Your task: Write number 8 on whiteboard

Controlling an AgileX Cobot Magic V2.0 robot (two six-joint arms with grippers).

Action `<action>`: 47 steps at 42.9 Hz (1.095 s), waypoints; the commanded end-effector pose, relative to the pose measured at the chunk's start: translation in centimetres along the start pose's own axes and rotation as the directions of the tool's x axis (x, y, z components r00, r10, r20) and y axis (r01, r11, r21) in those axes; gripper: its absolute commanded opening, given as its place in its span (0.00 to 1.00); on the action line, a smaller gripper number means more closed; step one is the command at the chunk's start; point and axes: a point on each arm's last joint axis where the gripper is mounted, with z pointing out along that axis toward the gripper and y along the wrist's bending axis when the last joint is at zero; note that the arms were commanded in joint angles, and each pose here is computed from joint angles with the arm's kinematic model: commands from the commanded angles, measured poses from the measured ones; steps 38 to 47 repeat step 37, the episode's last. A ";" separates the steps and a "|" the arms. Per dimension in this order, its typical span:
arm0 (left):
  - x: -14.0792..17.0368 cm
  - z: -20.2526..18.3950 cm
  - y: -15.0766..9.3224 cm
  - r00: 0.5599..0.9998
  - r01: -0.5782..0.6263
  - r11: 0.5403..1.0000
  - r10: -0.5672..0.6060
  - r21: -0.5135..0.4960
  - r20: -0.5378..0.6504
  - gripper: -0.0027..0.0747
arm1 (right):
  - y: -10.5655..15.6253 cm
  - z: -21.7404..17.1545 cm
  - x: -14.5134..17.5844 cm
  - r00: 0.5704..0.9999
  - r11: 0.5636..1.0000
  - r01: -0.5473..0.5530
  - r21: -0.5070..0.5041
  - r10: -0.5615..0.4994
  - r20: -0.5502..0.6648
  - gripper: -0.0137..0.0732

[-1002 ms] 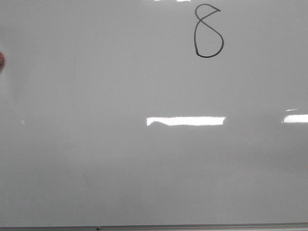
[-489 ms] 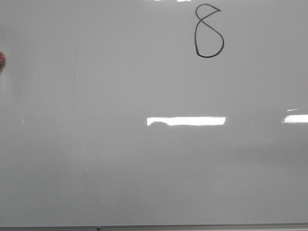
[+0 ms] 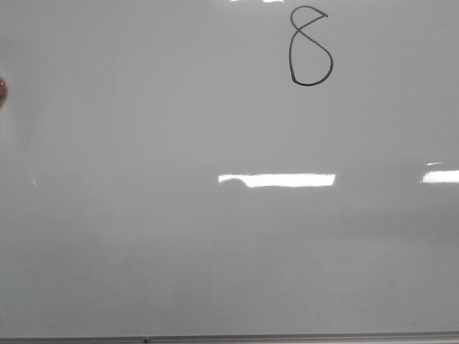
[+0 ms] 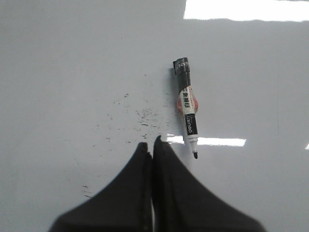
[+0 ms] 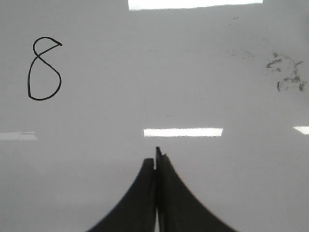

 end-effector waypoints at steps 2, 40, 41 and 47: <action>-0.4 -0.1 0.0 0.996 0.002 1.000 -0.002 -0.001 0.084 0.01 | -0.1 -0.2 -0.9 0.995 1.000 0.000 0.020 -0.002 0.101 0.08; -0.4 -0.1 0.0 0.996 0.002 1.000 -0.002 -0.001 0.084 0.01 | 0.0 -0.2 -0.9 0.995 1.000 -0.001 0.001 0.001 0.097 0.08; -0.4 -0.1 0.0 0.996 0.002 1.000 -0.002 -0.001 0.084 0.01 | 0.0 -0.2 -0.9 0.995 1.000 -0.001 0.001 0.001 0.097 0.08; -0.4 -0.1 0.0 0.996 0.002 1.000 -0.002 -0.001 0.084 0.01 | 0.0 -0.2 -0.9 0.995 1.000 -0.001 0.001 0.001 0.097 0.08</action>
